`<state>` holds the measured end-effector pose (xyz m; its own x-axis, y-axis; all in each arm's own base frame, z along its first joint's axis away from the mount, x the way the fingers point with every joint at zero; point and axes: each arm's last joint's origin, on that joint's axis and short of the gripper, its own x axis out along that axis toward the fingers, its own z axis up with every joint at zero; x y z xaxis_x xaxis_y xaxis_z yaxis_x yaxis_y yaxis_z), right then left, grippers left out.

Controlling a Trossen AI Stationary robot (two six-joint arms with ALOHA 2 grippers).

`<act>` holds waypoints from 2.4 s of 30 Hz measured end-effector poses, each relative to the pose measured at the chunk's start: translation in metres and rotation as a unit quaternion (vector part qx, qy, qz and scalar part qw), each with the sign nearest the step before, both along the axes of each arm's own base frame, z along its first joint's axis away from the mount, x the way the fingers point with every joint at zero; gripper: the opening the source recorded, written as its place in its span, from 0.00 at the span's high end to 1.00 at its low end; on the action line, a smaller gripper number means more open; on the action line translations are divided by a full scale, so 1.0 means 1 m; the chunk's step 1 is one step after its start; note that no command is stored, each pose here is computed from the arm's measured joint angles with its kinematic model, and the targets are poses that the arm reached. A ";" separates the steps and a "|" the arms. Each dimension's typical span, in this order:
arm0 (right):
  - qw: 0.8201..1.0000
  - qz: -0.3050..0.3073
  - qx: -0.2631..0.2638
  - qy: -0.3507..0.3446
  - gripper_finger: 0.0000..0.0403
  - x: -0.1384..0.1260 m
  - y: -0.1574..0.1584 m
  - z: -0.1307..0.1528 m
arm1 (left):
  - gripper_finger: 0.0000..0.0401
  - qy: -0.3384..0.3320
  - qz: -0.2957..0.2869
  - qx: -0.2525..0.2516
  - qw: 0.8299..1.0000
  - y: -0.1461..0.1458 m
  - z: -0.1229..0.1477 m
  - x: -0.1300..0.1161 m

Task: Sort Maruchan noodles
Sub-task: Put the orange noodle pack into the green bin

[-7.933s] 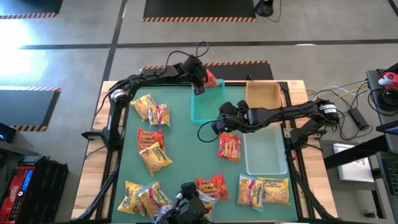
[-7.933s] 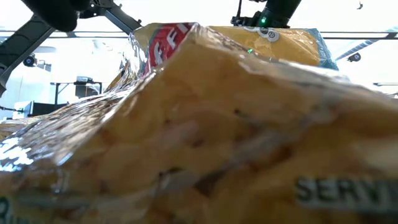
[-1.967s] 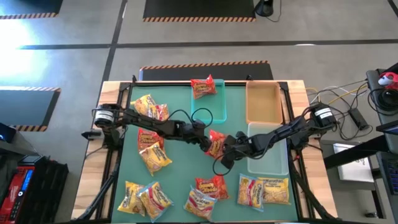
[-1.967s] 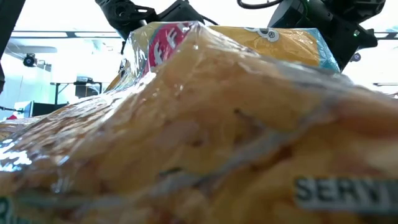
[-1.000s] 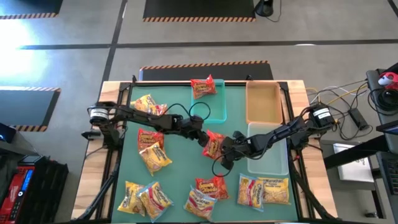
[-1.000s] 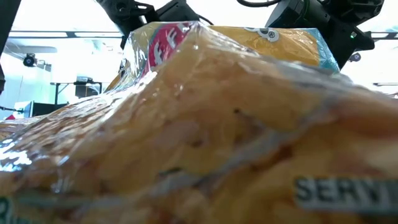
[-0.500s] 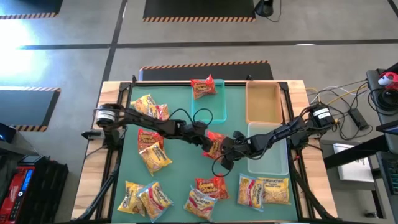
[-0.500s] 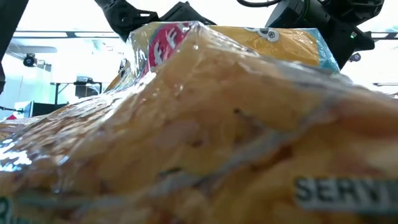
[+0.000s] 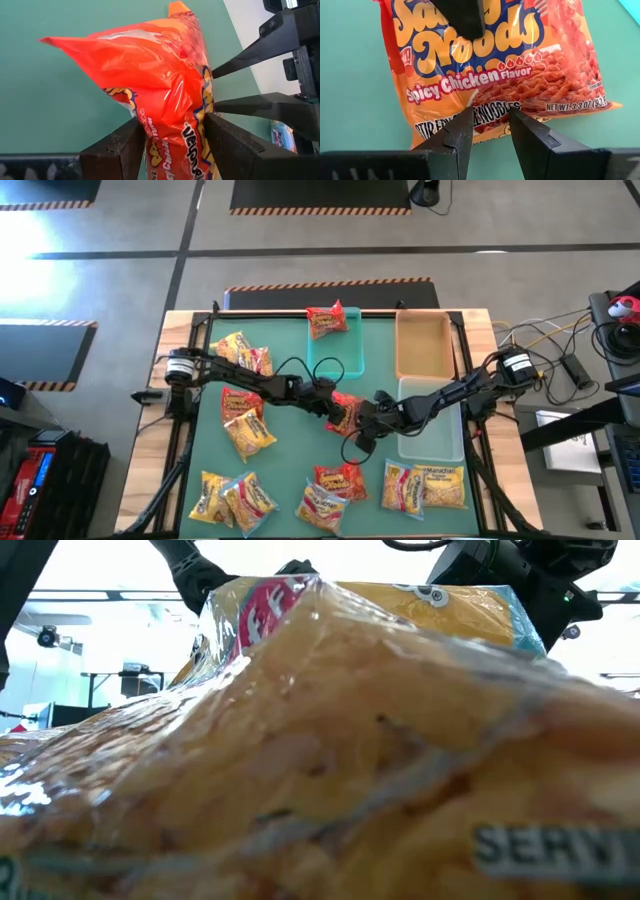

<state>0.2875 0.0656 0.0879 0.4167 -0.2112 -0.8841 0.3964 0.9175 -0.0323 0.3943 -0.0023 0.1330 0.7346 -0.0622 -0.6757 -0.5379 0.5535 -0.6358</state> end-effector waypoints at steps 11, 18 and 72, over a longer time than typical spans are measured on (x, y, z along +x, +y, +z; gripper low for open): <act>0.997 0.011 0.028 -0.074 0.70 -0.005 -0.001 0.051 | 0.73 -0.005 -0.004 -0.005 1.000 -0.001 0.002 0.001; 0.990 0.009 0.038 -0.133 0.70 -0.018 -0.004 0.093 | 0.78 -0.007 0.000 -0.014 1.000 -0.001 0.004 0.000; 0.973 -0.070 -0.053 -0.215 0.69 -0.031 -0.039 0.133 | 0.79 0.188 -0.254 0.437 0.842 0.215 0.106 -0.023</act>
